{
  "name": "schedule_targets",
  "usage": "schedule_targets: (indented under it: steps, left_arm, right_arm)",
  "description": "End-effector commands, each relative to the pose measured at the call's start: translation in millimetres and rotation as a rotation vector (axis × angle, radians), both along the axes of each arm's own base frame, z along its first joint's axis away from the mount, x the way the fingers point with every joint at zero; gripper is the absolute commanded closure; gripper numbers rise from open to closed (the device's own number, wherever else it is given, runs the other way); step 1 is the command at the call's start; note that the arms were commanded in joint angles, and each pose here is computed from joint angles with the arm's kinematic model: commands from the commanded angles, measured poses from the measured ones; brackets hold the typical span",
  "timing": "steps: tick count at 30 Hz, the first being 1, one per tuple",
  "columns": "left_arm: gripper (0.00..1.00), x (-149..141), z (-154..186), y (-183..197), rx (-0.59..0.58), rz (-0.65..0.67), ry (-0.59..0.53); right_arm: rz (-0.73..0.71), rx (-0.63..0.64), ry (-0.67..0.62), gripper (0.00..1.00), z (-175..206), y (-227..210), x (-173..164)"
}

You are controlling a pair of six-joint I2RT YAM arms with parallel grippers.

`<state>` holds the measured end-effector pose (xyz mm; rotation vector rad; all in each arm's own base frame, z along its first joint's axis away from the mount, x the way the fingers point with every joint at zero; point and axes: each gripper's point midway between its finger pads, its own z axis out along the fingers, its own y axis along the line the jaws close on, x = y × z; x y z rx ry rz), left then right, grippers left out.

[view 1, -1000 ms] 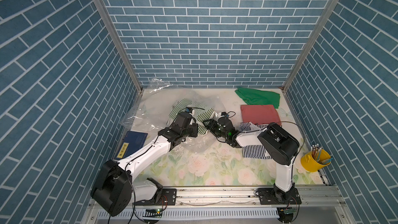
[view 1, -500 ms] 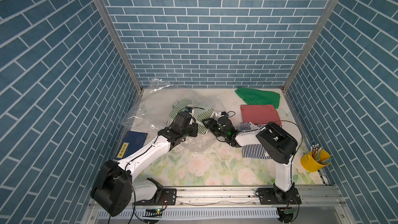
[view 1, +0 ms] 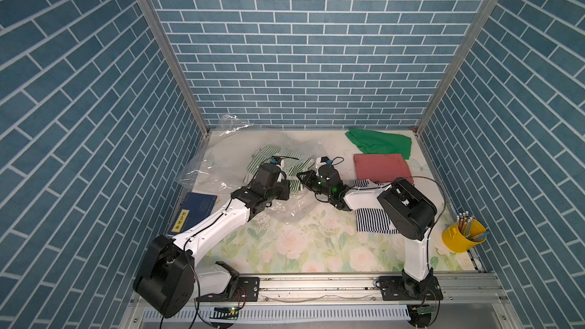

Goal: Take the tank top out of the vacuum bag
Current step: Take out the tank top from the vacuum bag.

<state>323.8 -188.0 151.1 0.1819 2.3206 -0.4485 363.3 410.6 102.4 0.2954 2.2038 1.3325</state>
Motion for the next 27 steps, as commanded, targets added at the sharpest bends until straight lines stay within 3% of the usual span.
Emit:
schedule_targets:
  steps: [1, 2, 6, 8, 16, 20, 25, 27]
  left_arm:
    - [1.00, 3, -2, 3, -0.001, 0.004, -0.010]
    - [1.00, 3, -2, 4, 0.000, 0.006, -0.010]
    - [1.00, 3, -2, 4, -0.001, 0.006, -0.009]
    - [1.00, 4, -2, 5, -0.003, 0.009, -0.010]
    - [1.00, 4, -3, 7, -0.008, 0.014, -0.010]
    - [1.00, 4, -3, 7, -0.008, 0.015, -0.009]
    - [1.00, 4, -3, 7, -0.009, 0.013, -0.008]
    - [1.00, 4, -3, 7, -0.009, 0.013, -0.008]
  right_arm:
    - [0.023, 0.036, -0.067, 0.93, 31, 8, 0]
    - [0.021, 0.039, -0.070, 0.90, 33, 8, 0]
    - [0.005, 0.027, -0.068, 0.59, 39, 4, -2]
    - [-0.008, -0.004, -0.049, 0.52, 33, -1, -5]
    - [-0.035, -0.024, -0.040, 0.57, 31, -7, -5]
    - [-0.040, -0.042, -0.035, 0.71, 30, -8, -5]
    - [-0.096, -0.105, 0.031, 0.60, 13, -22, -7]
    - [-0.090, -0.092, 0.027, 0.61, 14, -22, -9]
